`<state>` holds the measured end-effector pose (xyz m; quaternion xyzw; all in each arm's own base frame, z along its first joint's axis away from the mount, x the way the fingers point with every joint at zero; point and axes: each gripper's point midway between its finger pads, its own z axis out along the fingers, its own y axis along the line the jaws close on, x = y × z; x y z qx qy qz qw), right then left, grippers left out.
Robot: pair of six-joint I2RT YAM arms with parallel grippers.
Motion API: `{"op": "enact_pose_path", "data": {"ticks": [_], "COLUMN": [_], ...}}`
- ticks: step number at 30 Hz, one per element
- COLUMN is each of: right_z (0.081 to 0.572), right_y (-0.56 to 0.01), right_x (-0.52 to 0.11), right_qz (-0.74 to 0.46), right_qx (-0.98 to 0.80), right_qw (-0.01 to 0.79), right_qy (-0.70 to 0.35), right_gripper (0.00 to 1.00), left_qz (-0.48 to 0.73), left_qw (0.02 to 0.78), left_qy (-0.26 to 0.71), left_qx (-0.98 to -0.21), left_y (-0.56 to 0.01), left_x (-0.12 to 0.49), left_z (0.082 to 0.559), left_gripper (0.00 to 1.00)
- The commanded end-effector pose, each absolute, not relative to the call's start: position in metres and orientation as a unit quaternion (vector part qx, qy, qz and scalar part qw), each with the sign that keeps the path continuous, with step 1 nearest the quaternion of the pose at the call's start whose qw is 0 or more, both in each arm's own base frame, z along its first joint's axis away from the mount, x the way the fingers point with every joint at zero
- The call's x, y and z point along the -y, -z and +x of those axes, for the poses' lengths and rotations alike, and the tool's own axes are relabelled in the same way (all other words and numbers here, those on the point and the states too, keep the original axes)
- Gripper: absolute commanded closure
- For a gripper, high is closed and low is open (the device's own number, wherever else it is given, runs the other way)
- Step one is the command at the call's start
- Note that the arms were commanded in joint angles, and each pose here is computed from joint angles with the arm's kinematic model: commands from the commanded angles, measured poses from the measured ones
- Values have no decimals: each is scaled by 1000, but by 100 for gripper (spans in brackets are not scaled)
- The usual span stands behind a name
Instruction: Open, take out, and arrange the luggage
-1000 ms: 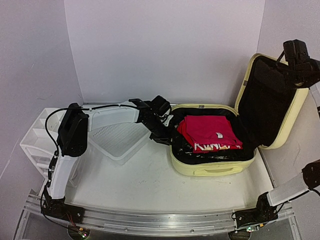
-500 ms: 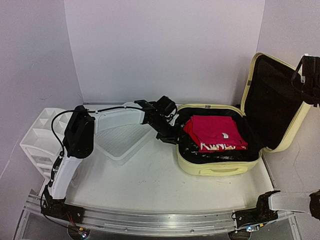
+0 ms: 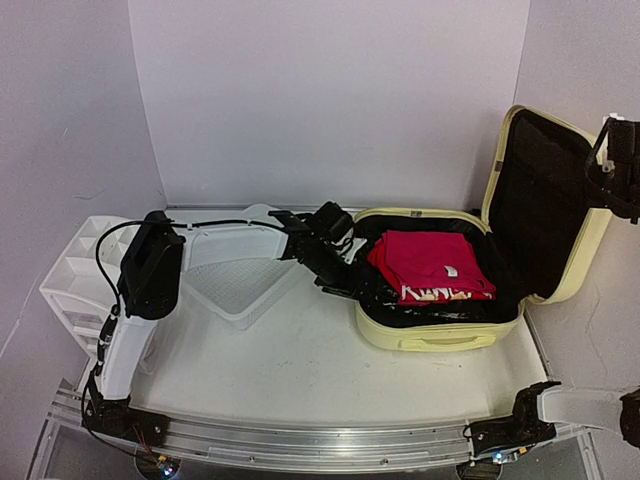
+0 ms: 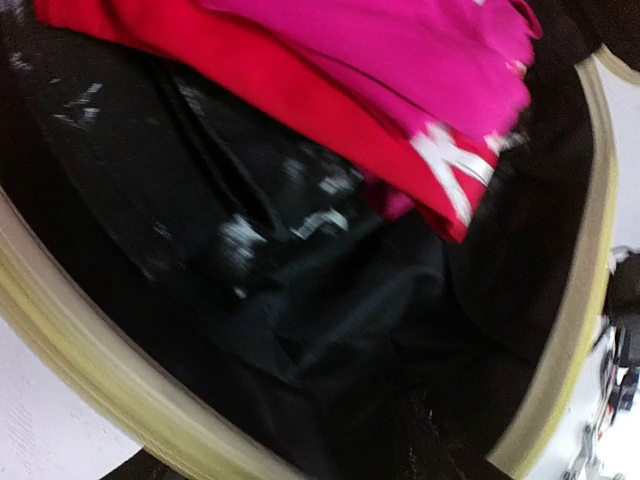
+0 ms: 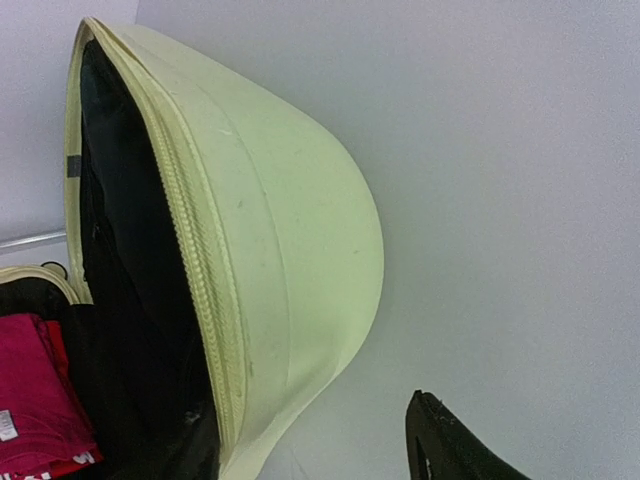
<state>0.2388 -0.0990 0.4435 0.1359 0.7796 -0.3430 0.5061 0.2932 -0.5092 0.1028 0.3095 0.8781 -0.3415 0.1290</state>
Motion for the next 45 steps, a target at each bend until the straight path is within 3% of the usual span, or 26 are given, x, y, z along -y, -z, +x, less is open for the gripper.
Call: {"op": "enact_pose_path", "data": {"ticks": [1,10,16,20,25,30,36,45], "right_z": [220,206,213,220,238,248,243,236], "right_y": [-473,-474,-438,-412,-406,-391,-368,-306], "right_x": [96,53,-53,-101,-139,-150,-161,-201], "right_qz": [137,56,-136,-175,-151,-119,-98,-162], "right_qx": [-766,-796,-829,-833,-805,-805,-830,-880], "right_qw": [543,576,538,483,454,423,370,304], "right_qy": [315,179,-67,-205,-351,-397,-405,-326], "right_gripper": [30,2,2,2,2,2,2,2], "left_qz": [382,386,343,337,321,383,462,585], "left_qw": [207,279,309,288,256,251,266,247], "left_qy": [411,404,289,183,174,155,116,106], "left_qx": [-802,-781,-839,-877,-895,-875,-838,-765], "left_y": [-211,-278,-251,-214,-184,-164,-144,-116], "left_x": [513,430,326,282,287,324,355,359], "left_z": [269,267,284,281,289,328,371,359], "left_gripper": [38,26,20,20,21,23,29,67]}}
